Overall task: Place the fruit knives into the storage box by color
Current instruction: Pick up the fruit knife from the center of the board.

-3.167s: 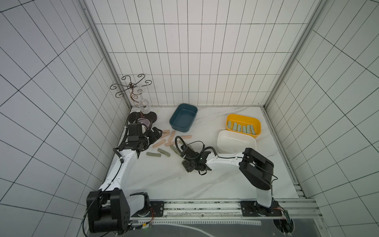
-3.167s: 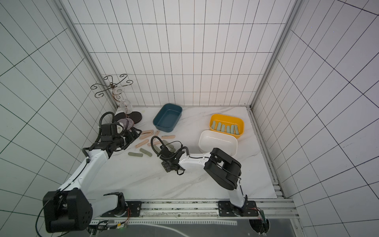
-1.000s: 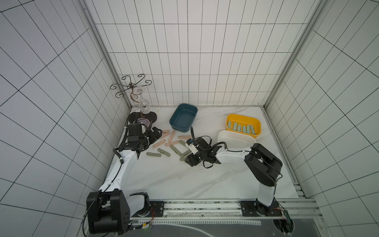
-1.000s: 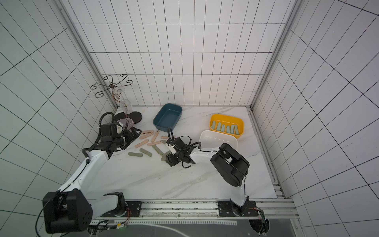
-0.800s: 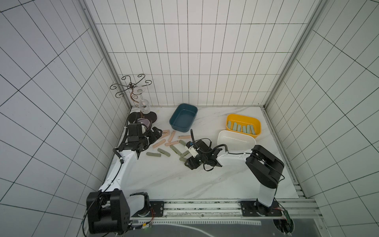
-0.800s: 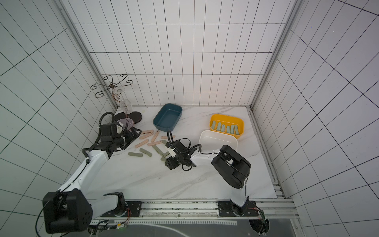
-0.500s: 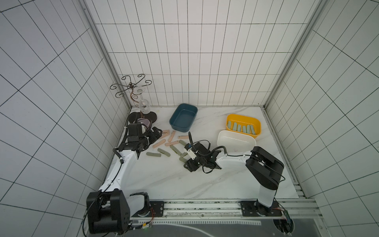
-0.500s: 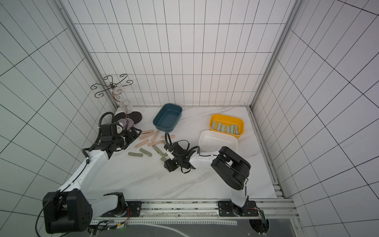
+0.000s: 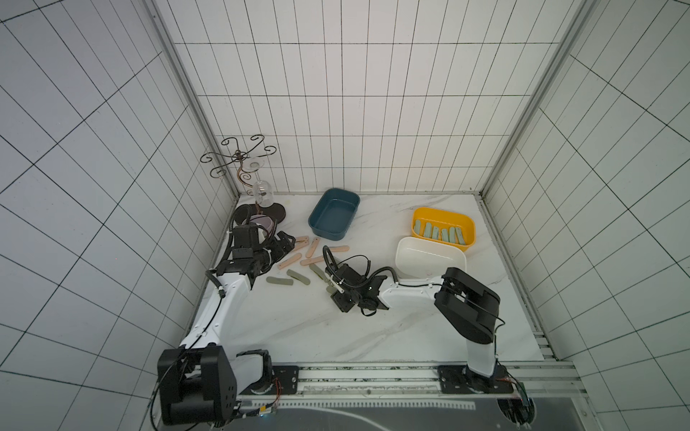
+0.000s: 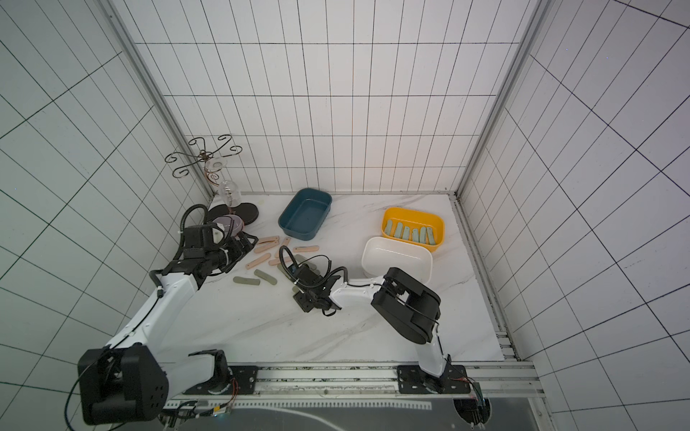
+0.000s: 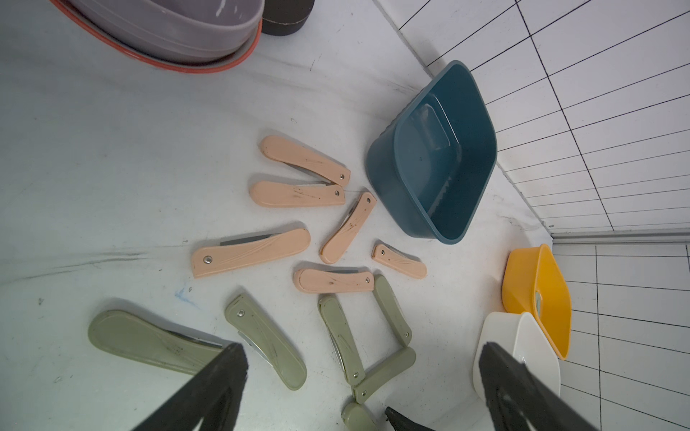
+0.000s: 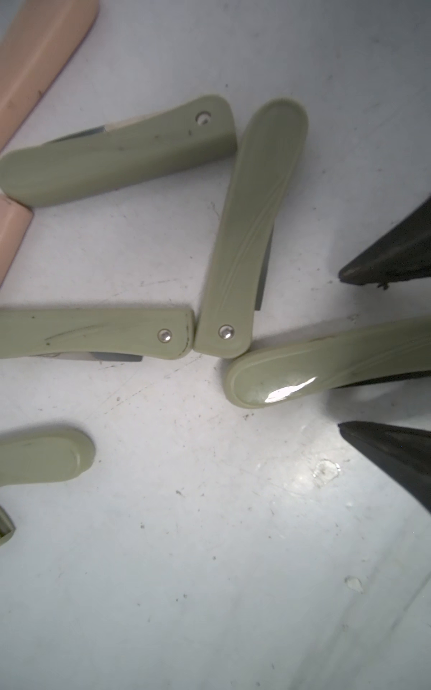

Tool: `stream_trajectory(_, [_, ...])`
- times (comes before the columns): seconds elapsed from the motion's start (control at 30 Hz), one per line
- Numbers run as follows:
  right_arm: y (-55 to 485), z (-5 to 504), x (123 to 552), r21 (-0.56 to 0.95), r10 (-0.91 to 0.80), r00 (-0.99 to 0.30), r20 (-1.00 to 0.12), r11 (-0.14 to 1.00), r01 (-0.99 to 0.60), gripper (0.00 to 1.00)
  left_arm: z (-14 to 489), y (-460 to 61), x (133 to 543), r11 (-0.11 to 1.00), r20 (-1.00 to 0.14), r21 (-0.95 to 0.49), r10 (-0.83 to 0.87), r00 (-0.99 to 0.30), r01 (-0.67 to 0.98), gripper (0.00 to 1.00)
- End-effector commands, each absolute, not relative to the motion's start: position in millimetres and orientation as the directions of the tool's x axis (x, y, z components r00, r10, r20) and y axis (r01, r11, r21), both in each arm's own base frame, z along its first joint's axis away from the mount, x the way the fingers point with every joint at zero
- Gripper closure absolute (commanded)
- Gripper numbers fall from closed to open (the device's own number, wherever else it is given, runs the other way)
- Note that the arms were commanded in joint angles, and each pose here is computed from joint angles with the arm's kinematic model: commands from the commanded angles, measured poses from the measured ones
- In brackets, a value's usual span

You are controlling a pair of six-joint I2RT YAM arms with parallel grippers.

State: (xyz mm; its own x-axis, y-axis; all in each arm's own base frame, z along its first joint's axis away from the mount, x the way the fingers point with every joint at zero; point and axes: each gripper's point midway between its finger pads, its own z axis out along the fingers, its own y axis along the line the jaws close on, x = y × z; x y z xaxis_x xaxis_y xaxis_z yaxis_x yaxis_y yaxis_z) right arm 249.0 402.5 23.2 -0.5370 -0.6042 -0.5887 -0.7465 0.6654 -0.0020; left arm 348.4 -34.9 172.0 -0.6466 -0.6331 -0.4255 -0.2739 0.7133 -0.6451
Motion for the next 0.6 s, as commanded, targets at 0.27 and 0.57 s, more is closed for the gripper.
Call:
stream_trajectory(0.27, [403,3,242,-0.050,-0.684,-0.531,-0.500,0.635,-0.771,0.59,178,-32,348,0.709,-0.445,-0.653,-0.643,-0.624,-0.266,0.03])
stream_trajectory(0.57, [399,16,237,-0.016,-0.653,-0.546,-0.525,0.649,-0.761,0.72,180,-33,348,0.706,-0.444,-0.658,-0.644,-0.623,-0.260,0.03])
